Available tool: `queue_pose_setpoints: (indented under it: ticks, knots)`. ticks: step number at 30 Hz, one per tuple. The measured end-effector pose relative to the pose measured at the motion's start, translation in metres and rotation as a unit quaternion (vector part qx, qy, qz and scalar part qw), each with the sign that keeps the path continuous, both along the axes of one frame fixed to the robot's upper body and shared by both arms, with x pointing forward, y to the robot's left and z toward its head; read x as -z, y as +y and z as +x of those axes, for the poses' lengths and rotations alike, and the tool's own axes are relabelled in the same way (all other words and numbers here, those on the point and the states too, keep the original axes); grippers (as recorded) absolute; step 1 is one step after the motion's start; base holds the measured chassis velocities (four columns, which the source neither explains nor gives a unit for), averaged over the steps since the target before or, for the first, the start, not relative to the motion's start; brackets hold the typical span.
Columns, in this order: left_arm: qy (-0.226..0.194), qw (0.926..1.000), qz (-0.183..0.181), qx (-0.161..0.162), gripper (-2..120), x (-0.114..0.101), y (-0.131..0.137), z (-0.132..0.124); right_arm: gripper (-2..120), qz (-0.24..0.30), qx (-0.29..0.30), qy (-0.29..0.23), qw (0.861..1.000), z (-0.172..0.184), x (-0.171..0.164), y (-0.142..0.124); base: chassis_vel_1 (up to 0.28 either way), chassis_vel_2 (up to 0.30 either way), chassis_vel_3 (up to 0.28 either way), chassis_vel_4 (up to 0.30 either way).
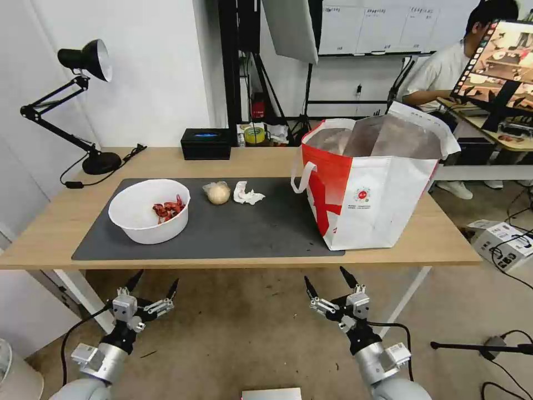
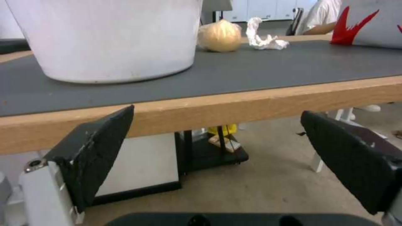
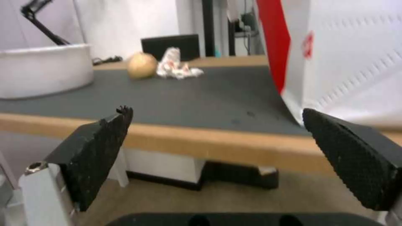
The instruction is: Pick up the trash from the table and place it into the takeout bag.
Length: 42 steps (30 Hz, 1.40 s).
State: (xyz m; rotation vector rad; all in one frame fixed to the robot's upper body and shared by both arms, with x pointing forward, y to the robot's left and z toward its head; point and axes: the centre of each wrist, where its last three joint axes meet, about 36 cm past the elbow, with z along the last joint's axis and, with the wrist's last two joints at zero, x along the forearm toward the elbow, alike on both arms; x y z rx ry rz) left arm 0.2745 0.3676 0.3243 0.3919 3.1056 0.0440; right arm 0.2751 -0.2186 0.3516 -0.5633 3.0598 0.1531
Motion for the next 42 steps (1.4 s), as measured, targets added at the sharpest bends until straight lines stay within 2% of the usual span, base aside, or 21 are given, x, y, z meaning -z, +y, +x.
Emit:
queue_pose_setpoints:
  ticks: [11, 19, 24, 26, 31, 32, 35, 36, 39, 42]
  knots:
    - [-0.004, 1.0, -0.001, 0.003, 100, -0.003, -0.002, 0.0, 100, 0.0, -0.066, -0.022, 0.998, 0.047, -0.04, 0.016, 0.0, 0.0, 0.0, 0.0]
    - [-0.007, 0.9999, 0.0, 0.013, 100, -0.008, -0.009, 0.002, 100, -0.029, -0.103, -0.02, 0.994, 0.095, -0.064, 0.046, 0.0, 0.0, 0.0, 0.0]
    - [-0.004, 0.9999, 0.002, 0.015, 100, -0.01, -0.008, 0.005, 100, -0.054, -0.101, -0.008, 0.993, 0.122, -0.079, 0.064, 0.0, 0.0, 0.0, 0.0]
    - [-0.005, 0.9999, 0.005, 0.015, 100, -0.013, -0.006, 0.008, 100, -0.069, -0.096, 0.008, 0.993, 0.145, -0.094, 0.077, 0.0, 0.0, 0.0, 0.0]
    - [-0.006, 0.9999, 0.004, 0.014, 100, -0.014, -0.007, 0.011, 100, -0.071, -0.081, 0.043, 0.993, 0.184, -0.107, 0.1, 0.0, 0.0, 0.0, 0.0]
    - [-0.006, 0.9999, 0.004, 0.014, 100, -0.014, -0.007, 0.011, 100, -0.071, -0.081, 0.043, 0.993, 0.184, -0.107, 0.1, 0.0, 0.0, 0.0, 0.0]
    - [-0.003, 0.9999, 0.002, 0.012, 100, -0.011, -0.009, 0.011, 100, -0.062, -0.063, 0.068, 0.994, 0.219, -0.108, 0.124, 0.0, 0.0, 0.0, 0.0]
    - [-0.003, 0.9999, 0.002, 0.012, 100, -0.011, -0.009, 0.011, 100, -0.062, -0.063, 0.068, 0.994, 0.219, -0.108, 0.124, 0.0, 0.0, 0.0, 0.0]
    - [-0.003, 0.9999, 0.001, 0.012, 100, -0.01, -0.01, 0.012, 100, -0.063, -0.039, 0.092, 0.993, 0.254, -0.107, 0.149, 0.0, 0.0, 0.0, 0.0]
    - [-0.004, 0.9999, 0.0, 0.012, 100, -0.01, -0.011, 0.013, 100, -0.068, -0.025, 0.101, 0.992, 0.274, -0.105, 0.164, 0.0, 0.0, 0.0, 0.0]
